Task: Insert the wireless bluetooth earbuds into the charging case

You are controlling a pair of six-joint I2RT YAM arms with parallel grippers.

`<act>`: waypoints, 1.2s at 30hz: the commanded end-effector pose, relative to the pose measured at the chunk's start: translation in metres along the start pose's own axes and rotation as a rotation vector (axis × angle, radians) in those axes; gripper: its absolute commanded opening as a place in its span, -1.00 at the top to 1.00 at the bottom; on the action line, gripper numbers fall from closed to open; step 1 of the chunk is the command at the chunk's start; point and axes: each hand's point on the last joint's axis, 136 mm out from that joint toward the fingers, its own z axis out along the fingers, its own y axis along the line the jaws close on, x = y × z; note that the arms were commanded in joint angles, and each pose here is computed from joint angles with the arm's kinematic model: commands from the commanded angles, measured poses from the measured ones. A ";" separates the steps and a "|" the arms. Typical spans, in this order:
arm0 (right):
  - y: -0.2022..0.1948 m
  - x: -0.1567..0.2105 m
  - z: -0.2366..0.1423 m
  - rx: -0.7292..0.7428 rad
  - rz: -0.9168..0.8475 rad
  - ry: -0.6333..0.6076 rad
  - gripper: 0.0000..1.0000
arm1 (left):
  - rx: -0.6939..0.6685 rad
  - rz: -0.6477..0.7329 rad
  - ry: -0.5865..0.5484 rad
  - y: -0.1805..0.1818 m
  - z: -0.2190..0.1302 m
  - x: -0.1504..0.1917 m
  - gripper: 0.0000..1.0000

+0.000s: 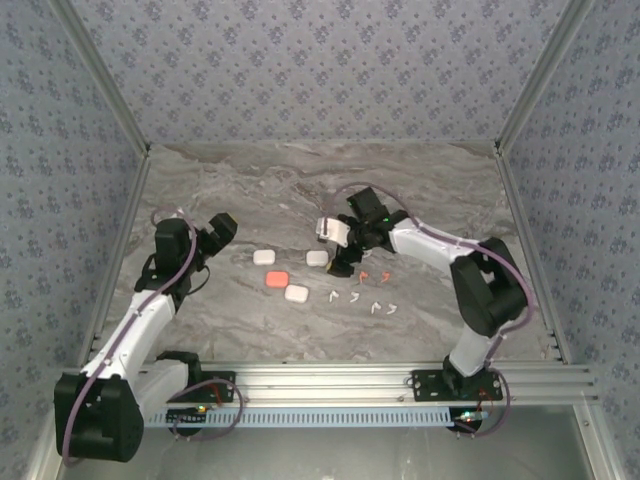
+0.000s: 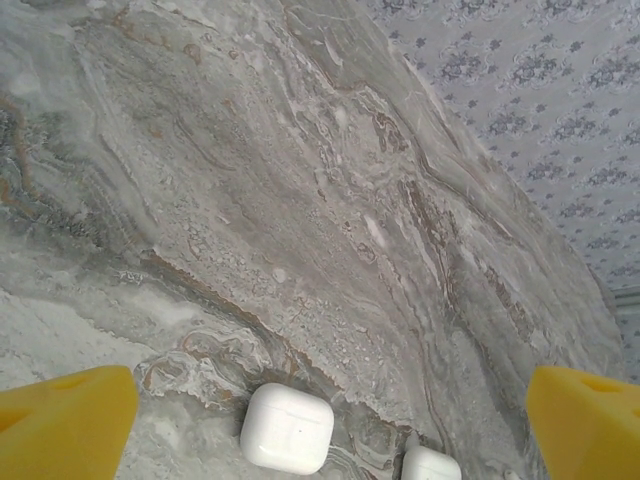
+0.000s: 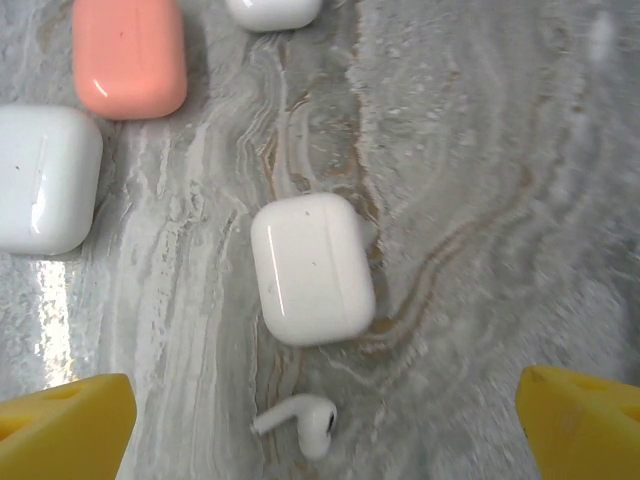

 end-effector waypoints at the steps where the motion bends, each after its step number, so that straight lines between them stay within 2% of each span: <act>1: 0.000 0.000 0.012 -0.027 -0.095 0.064 -1.00 | -0.010 -0.014 -0.018 0.001 -0.005 -0.001 -0.99; 8: 0.003 0.007 0.043 -0.080 -0.123 0.142 -1.00 | -0.024 -0.009 -0.026 0.003 -0.009 -0.001 -0.98; 10: 0.003 0.011 0.050 -0.086 -0.128 0.170 -0.93 | -0.025 -0.008 -0.027 0.003 -0.010 -0.001 -0.99; 25: 0.012 0.029 0.072 -0.173 -0.091 0.264 -0.09 | -0.046 0.012 -0.023 0.006 -0.013 0.000 -0.98; 30: 0.003 0.019 0.065 -0.140 -0.080 0.233 0.21 | -0.008 0.042 -0.013 -0.001 -0.012 0.001 -0.99; 36: -0.013 -0.013 0.030 -0.033 -0.082 0.106 0.30 | 0.132 0.054 0.039 -0.031 -0.007 0.005 -0.99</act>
